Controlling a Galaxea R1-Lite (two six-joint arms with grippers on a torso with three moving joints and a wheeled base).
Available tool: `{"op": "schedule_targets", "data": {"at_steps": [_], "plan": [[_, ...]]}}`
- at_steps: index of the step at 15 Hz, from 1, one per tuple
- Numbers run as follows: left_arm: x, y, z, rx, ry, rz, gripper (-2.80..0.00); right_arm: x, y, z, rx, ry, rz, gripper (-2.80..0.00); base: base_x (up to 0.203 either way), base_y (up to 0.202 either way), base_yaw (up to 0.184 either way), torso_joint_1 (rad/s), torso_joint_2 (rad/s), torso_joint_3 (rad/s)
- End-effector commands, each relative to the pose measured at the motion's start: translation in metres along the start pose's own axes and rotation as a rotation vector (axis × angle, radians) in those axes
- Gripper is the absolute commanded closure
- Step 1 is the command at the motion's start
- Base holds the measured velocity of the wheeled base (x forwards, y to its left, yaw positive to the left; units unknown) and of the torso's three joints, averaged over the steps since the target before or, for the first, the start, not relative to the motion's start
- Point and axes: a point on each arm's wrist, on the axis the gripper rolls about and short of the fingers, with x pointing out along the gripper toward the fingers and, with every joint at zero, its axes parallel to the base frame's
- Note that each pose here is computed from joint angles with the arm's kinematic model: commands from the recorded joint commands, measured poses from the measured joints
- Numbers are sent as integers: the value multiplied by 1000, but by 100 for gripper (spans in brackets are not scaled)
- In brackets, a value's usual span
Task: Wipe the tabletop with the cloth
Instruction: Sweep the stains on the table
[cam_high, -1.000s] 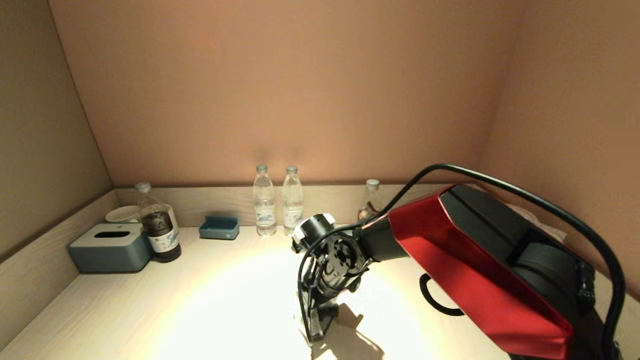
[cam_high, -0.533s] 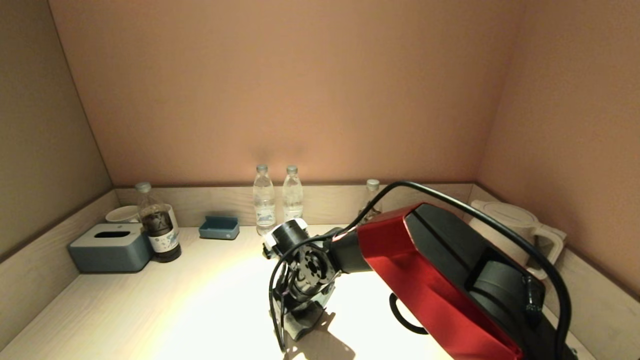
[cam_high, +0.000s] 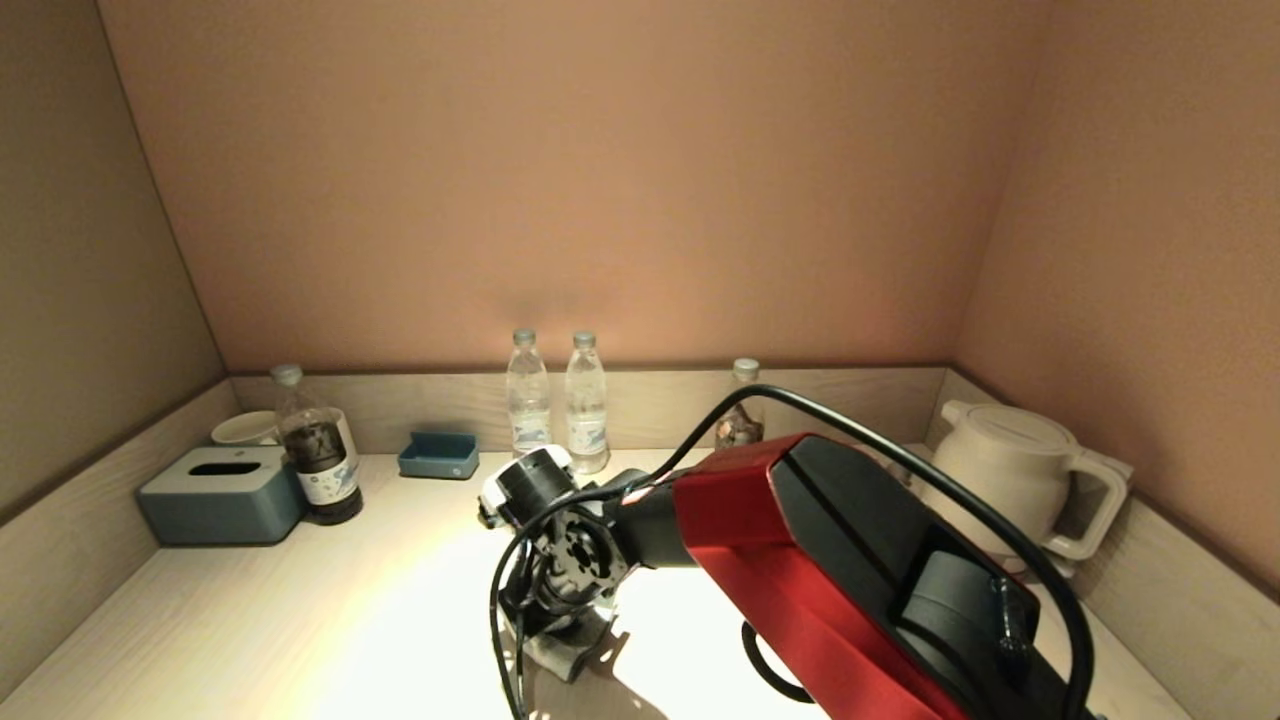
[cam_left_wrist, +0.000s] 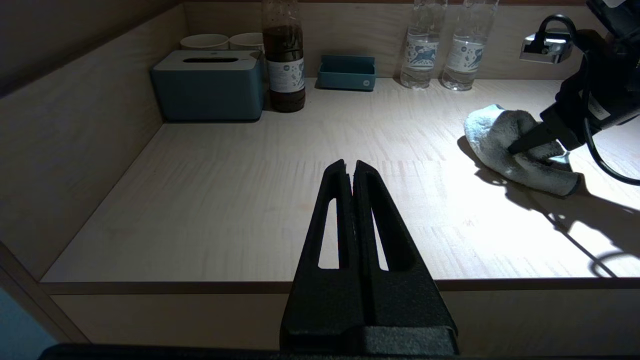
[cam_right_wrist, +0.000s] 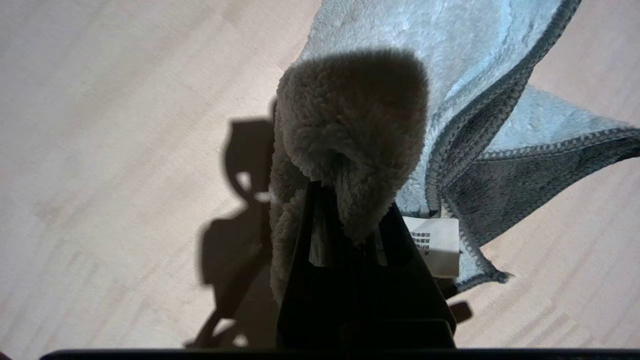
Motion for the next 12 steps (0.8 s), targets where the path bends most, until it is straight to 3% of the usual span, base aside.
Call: {"op": "schedule_targets", "data": {"at_steps": [1,3,6,12], "plan": [[0,0,0,-1,0,0,0,-4,9,5,-14,-22,12,0,0,0,0,0,0,0],[0,0,0,-1,0,0,0,-5,12,5,-23,-25,16,0,0,0,0,0,0,0],[0,0,0,-1,0,0,0,-6,46,2,-85,-39,59,0,0,0,0,0,0,0],[0,0,0,-1,0,0,0,1,69,-7,-128,-14,107,0,0,0,0,0,0,0]]}}
